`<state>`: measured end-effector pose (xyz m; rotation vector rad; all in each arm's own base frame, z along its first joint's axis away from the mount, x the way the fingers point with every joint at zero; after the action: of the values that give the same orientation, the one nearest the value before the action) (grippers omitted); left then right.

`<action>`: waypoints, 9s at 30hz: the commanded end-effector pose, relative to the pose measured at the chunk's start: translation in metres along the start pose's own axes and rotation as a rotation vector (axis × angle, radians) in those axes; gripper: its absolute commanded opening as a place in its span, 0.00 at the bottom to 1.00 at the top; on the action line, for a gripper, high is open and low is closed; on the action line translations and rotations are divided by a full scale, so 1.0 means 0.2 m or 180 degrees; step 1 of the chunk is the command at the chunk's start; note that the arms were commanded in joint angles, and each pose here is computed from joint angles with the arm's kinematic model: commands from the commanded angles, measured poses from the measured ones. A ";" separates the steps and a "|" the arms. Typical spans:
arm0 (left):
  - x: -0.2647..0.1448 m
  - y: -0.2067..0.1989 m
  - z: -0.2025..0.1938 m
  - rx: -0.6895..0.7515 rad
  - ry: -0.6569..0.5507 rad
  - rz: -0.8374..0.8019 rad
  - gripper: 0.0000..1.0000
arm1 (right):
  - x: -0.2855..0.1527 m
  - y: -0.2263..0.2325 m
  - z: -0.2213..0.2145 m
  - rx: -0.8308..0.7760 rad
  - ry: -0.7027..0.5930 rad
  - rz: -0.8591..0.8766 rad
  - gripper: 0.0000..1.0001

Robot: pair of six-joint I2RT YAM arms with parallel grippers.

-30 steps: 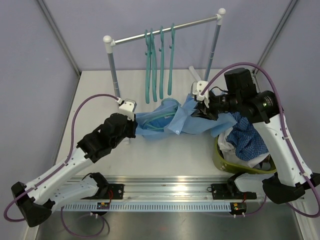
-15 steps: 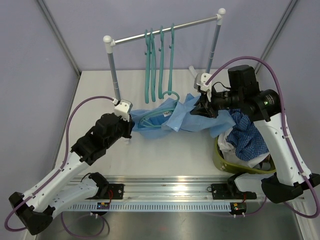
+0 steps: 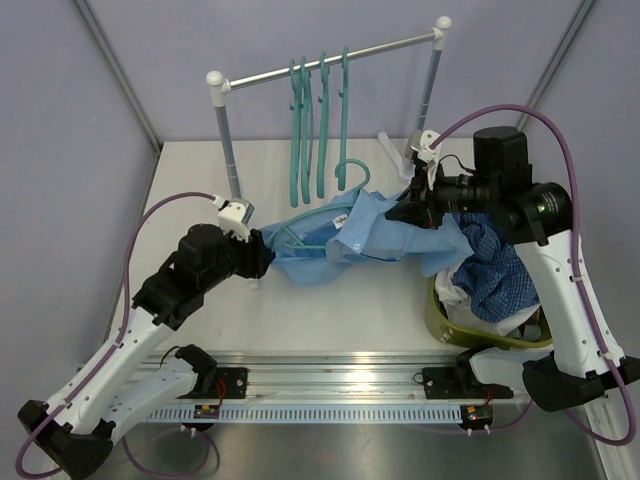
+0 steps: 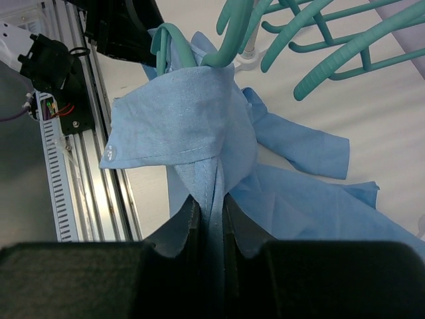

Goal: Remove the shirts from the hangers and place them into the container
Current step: 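Take shirts off hangers and put them into the container, then pass the hanger from the left arm to the right, then hang the hanger back to the clothesline with the right arm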

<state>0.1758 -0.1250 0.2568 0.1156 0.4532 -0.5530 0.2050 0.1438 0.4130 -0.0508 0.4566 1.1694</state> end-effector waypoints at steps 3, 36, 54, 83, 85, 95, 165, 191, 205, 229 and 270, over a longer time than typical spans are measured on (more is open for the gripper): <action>-0.04 -0.04 -0.14 -0.0242 0.0392 -0.0293 0.46 | -0.07 -0.01 0.15 -0.0154 -0.0518 -0.0185 0.00; -0.21 -0.20 0.17 0.1224 -0.0895 -0.1859 0.92 | 0.27 0.04 -0.32 -0.1394 0.0635 0.1265 0.00; -0.17 -0.32 0.10 0.1115 -0.0794 -0.2396 0.76 | 0.38 0.02 -0.23 -0.1240 0.0596 0.1240 0.00; 0.04 -0.44 -0.03 0.0043 0.0126 -0.2362 0.00 | 0.32 -0.08 -0.05 -0.0213 0.0395 -0.0086 0.98; 0.04 -0.44 -0.02 -0.0194 0.0114 -0.2244 0.00 | 0.26 -0.06 -0.01 -0.0155 0.0301 -0.0251 0.99; 0.03 -0.48 0.17 -0.1248 -0.0188 -0.2179 0.00 | 0.40 0.09 -0.21 0.0829 0.0719 0.0538 0.91; -0.41 -0.29 0.13 0.1354 0.0003 -0.2018 0.00 | -0.21 0.12 -0.44 -0.1472 0.0786 0.0279 0.80; -0.23 -0.37 0.22 0.1930 -0.0224 -0.2107 0.00 | 0.15 0.22 -0.49 -0.0971 0.0919 0.1644 0.19; -0.26 -0.40 0.28 0.1862 -0.0537 -0.2143 0.00 | 0.20 0.24 -0.55 -0.0745 0.0964 0.1822 0.17; -0.63 0.02 0.32 0.1064 -0.1724 0.0166 0.99 | -0.39 0.19 -0.04 -0.0687 -0.0436 0.0073 0.00; -0.45 -0.14 0.11 0.0676 -0.1430 -0.0615 0.99 | 0.01 -0.85 0.34 0.0825 -0.0445 -0.1862 0.00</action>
<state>0.1034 -0.1061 0.3029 0.2051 0.0264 -0.7710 0.3844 0.0853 0.4085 0.1379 0.5439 0.5313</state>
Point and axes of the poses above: each gripper's point midway between its finger pads, its own x axis out along the fingers, its own y axis along the line the jaws close on, z = x × y, the point moved 7 cm from there along -x, back along the fingers, and after that the axes turned 13 degrees about x, right-handed, at the moved point
